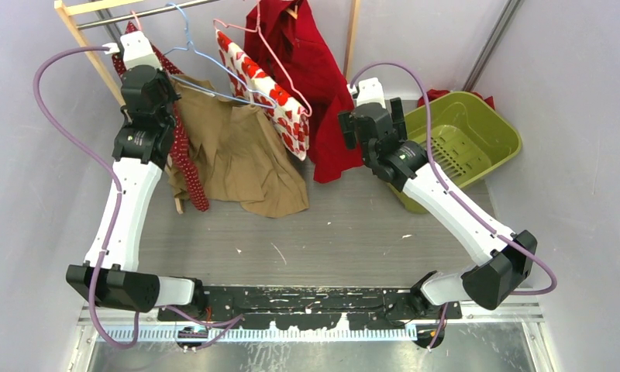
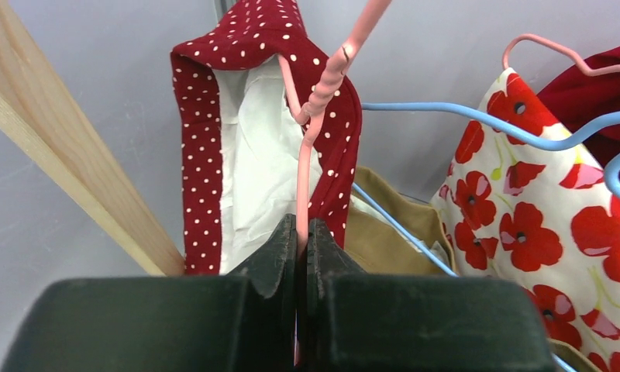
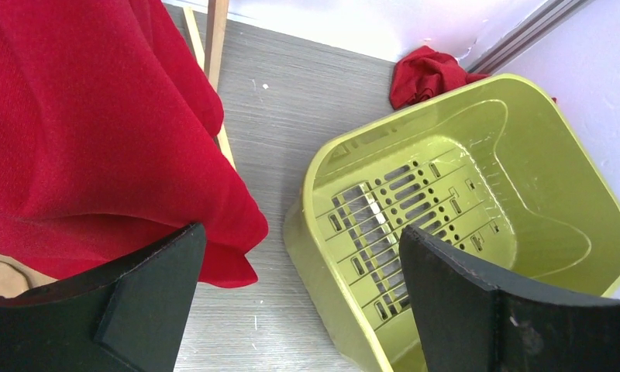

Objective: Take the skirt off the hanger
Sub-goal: Pick up the hanger from the clothesline.

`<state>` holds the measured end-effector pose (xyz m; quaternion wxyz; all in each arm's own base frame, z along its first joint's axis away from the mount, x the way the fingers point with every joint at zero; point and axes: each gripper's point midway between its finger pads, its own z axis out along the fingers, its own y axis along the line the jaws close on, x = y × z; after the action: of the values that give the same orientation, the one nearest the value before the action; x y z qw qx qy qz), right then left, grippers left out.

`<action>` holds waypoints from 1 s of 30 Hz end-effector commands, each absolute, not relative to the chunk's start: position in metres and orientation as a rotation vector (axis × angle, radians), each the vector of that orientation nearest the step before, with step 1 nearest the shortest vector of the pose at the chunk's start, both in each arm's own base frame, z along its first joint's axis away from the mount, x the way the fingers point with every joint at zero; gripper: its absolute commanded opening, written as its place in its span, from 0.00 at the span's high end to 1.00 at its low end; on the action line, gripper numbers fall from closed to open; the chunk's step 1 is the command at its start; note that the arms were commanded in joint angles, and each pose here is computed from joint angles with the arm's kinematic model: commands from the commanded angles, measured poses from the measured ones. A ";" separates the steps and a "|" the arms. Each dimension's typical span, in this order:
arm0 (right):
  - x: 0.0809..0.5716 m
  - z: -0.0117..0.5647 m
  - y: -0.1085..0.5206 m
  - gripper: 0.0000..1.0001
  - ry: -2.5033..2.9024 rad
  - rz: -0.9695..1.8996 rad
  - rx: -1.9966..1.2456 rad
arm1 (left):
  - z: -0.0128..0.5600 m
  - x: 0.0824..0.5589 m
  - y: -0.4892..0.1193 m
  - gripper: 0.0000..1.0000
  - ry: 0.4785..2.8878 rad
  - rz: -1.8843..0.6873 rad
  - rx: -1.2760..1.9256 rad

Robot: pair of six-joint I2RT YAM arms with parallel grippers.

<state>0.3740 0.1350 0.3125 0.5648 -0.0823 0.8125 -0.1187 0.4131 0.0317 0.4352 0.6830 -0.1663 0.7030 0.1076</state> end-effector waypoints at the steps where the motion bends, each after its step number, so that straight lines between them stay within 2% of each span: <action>1: 0.373 0.325 0.133 0.00 1.866 -0.263 -0.167 | 0.430 0.416 0.039 1.00 1.597 0.341 -0.253; 6: 0.372 0.319 0.131 0.00 1.869 -0.276 -0.174 | 0.427 0.429 0.048 1.00 1.559 0.349 -0.253; 13: 0.372 0.308 0.130 0.00 1.882 -0.301 -0.193 | 0.453 0.431 0.048 1.00 1.395 0.289 -0.301; 30: 0.382 0.272 0.141 0.00 1.943 -0.314 -0.245 | 0.525 0.389 0.044 1.00 1.114 0.207 -0.292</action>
<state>0.3748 0.1349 0.2674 0.5327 -0.1092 0.8273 -0.1414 0.4144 0.0437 0.4469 0.7597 -0.1343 0.6251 0.1183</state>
